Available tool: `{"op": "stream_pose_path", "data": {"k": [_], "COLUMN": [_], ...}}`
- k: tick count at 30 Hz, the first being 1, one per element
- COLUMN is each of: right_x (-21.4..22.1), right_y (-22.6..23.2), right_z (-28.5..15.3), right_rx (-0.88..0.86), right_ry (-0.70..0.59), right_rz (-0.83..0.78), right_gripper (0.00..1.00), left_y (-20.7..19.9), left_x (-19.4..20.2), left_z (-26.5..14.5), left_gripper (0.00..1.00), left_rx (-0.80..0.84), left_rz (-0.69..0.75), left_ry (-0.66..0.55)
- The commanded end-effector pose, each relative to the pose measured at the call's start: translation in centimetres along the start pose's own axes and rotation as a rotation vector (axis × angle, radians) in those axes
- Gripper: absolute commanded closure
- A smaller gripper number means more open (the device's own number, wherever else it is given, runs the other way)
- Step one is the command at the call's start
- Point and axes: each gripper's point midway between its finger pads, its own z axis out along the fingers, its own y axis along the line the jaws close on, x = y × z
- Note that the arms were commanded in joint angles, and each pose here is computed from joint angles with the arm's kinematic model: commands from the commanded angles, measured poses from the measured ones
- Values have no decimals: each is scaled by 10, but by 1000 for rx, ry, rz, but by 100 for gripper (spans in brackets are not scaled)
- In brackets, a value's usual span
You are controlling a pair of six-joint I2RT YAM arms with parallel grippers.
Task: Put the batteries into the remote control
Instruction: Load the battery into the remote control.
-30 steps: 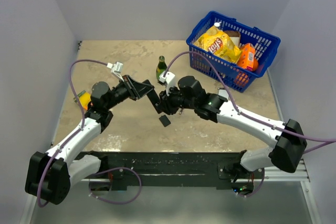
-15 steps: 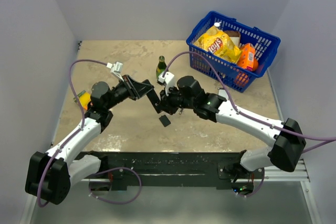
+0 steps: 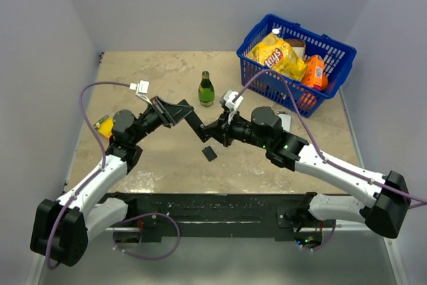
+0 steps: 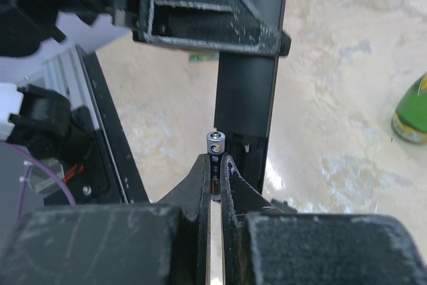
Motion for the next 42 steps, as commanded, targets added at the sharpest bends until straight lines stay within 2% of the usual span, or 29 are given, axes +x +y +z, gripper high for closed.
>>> {"op": "stream_pose_path", "data": {"k": [1, 10, 24, 36, 42], "right_x": [-36, -24, -2, 29, 52], "right_y": [10, 13, 5, 10, 15], "right_z": [-6, 4, 5, 3, 17], "right_rx": [-41, -82, -47, -54, -43], "right_ry": [-202, -204, -120, 30, 142], "right_rz": [-13, -13, -18, -23, -25], "right_gripper": [100, 100, 100, 100, 100], "left_y": [-22, -31, -33, -39, -58], "left_x": [-12, -13, -20, -38, -47], "left_z": [-4, -7, -7, -13, -16], "left_gripper": [100, 100, 100, 100, 100], "left_rx": [81, 132, 144, 163, 221], "left_rz": [-52, -93, -102, -90, -44], "left_ry": [-70, -85, -128, -237, -260]}}
